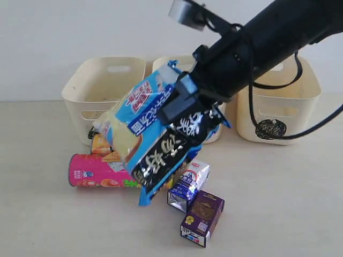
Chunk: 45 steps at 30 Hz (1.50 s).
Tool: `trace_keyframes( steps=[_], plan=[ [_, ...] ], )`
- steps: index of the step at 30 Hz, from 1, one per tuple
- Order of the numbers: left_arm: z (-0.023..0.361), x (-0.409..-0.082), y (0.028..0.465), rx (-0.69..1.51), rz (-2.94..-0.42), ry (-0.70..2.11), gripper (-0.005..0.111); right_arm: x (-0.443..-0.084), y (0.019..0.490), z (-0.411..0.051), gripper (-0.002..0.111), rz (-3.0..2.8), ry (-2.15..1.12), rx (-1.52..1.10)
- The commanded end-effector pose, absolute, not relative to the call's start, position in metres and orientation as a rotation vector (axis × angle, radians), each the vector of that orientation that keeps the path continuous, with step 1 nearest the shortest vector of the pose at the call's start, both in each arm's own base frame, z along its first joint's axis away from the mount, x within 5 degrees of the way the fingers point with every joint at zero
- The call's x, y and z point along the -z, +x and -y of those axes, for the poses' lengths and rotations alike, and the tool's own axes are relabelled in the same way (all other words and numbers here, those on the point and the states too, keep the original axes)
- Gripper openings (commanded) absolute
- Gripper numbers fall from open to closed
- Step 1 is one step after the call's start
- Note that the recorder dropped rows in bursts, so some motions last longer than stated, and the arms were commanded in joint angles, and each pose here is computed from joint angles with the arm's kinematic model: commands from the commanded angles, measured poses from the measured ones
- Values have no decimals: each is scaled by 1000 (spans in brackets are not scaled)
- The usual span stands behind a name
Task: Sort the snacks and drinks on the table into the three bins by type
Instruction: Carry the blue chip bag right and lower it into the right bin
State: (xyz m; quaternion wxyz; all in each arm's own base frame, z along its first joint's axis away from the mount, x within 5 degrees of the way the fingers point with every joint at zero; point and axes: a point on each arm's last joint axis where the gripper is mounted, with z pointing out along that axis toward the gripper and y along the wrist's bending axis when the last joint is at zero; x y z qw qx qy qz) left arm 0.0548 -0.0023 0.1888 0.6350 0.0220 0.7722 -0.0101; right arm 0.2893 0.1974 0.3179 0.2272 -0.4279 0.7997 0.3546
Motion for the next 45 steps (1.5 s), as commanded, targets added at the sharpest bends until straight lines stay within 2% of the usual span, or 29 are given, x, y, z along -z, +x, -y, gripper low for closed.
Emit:
trace_keyframes(
  steps=[1, 15, 23, 32, 41, 45],
  plan=[
    [2, -188, 55, 12, -1762, 57, 4, -340, 306, -172, 0, -2181, -1047, -948],
    [2, -188, 55, 12, -1762, 57, 4, -367, 361, -73, 0, -2113, -566, -667],
    [2, -188, 55, 13, -1760, 57, 4, -373, 385, -34, 0, -1993, -327, -437],
    [2, -188, 55, 13, -1760, 57, 4, -341, 423, -17, 0, -1944, -203, -230],
    [2, -188, 55, 12, -1762, 57, 4, -283, 460, -1, 0, -1968, -138, -35],
    [2, -188, 55, 12, -1762, 57, 4, -257, 476, -1, 0, -2006, -137, -29]
  ],
)
